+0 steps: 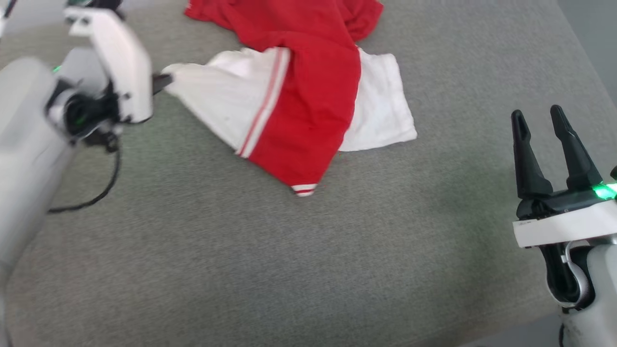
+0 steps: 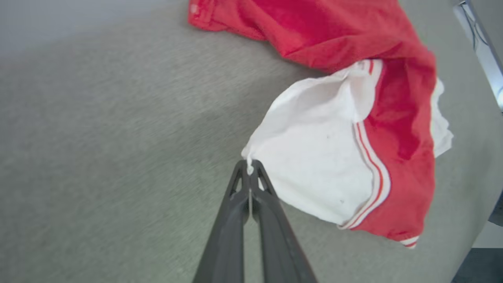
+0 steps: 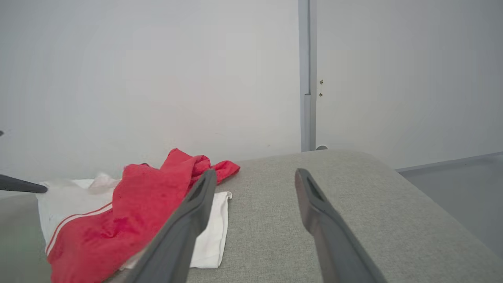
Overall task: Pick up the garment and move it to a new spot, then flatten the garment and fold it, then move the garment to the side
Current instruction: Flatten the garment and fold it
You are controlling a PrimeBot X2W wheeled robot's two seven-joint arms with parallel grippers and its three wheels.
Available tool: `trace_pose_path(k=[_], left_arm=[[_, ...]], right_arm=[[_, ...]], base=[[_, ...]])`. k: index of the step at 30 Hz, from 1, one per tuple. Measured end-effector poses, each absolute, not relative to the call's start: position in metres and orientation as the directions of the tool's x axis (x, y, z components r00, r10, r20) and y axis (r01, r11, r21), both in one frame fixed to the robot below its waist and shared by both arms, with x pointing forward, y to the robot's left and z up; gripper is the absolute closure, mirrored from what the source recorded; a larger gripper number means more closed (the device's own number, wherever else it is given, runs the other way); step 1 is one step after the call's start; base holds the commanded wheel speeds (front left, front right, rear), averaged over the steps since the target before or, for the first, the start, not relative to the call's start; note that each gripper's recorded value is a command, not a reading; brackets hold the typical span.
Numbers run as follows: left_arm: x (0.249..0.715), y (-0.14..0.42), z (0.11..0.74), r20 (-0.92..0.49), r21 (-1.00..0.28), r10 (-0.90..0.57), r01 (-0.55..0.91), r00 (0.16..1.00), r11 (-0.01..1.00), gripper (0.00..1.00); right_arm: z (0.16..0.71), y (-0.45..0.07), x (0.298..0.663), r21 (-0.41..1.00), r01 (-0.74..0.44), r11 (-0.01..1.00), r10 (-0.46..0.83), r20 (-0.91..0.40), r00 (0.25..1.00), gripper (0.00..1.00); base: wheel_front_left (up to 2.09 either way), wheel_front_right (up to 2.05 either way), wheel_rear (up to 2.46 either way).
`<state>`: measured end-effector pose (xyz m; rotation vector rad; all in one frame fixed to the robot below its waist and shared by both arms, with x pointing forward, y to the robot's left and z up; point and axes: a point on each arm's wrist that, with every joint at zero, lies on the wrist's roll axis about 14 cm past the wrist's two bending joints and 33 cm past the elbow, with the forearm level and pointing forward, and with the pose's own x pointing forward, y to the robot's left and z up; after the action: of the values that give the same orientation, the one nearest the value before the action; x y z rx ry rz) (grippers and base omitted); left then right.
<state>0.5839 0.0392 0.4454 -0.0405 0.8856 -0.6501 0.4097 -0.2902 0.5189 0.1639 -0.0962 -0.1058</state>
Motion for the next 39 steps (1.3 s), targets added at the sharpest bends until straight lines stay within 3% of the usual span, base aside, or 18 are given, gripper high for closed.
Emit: trace_pose_path(k=[12,21,23,24,25,30,39], left_arm=[[0.541,0.209,0.421,-0.760,-0.133,-0.203,0.159,0.617,0.978,1.00],[0.514,0.246,0.415,-0.734,-0.126,-0.122,0.043,0.668,0.991,0.98],[0.516,0.247,0.419,-0.704,-0.129,-0.120,0.040,0.700,0.991,0.60],[0.517,0.247,0.422,-0.689,-0.144,-0.123,0.032,0.715,0.989,0.26],[0.517,0.247,0.423,-0.673,-0.155,-0.125,0.026,0.729,0.988,0.00],[0.511,0.256,0.430,-0.569,-0.152,-0.092,0.005,0.817,0.988,0.00],[0.469,0.229,0.430,-0.347,-0.186,-0.068,0.003,0.935,0.983,0.00]], right_arm=[[0.526,-0.278,0.412,0.121,0.035,0.992,-0.044,0.070,0.997,0.00],[0.531,-0.261,0.421,0.069,-0.035,0.997,0.033,0.038,0.999,0.00],[0.531,-0.255,0.423,0.048,-0.064,0.997,0.063,0.019,0.998,0.00],[0.530,-0.251,0.424,0.037,-0.081,0.996,0.081,0.008,0.997,0.00],[0.528,-0.245,0.424,0.024,-0.103,0.994,0.104,-0.009,0.995,0.00],[0.513,-0.217,0.426,-0.056,-0.238,0.970,0.230,-0.129,0.965,0.00],[0.479,-0.177,0.437,-0.123,-0.469,0.874,0.393,-0.387,0.834,0.00]], base=[[0.00,0.00,0.00],[0.00,0.00,0.00],[0.00,0.00,0.00],[0.00,0.00,0.00],[0.00,0.00,0.00],[0.00,0.00,0.00],[0.00,0.00,0.00]])
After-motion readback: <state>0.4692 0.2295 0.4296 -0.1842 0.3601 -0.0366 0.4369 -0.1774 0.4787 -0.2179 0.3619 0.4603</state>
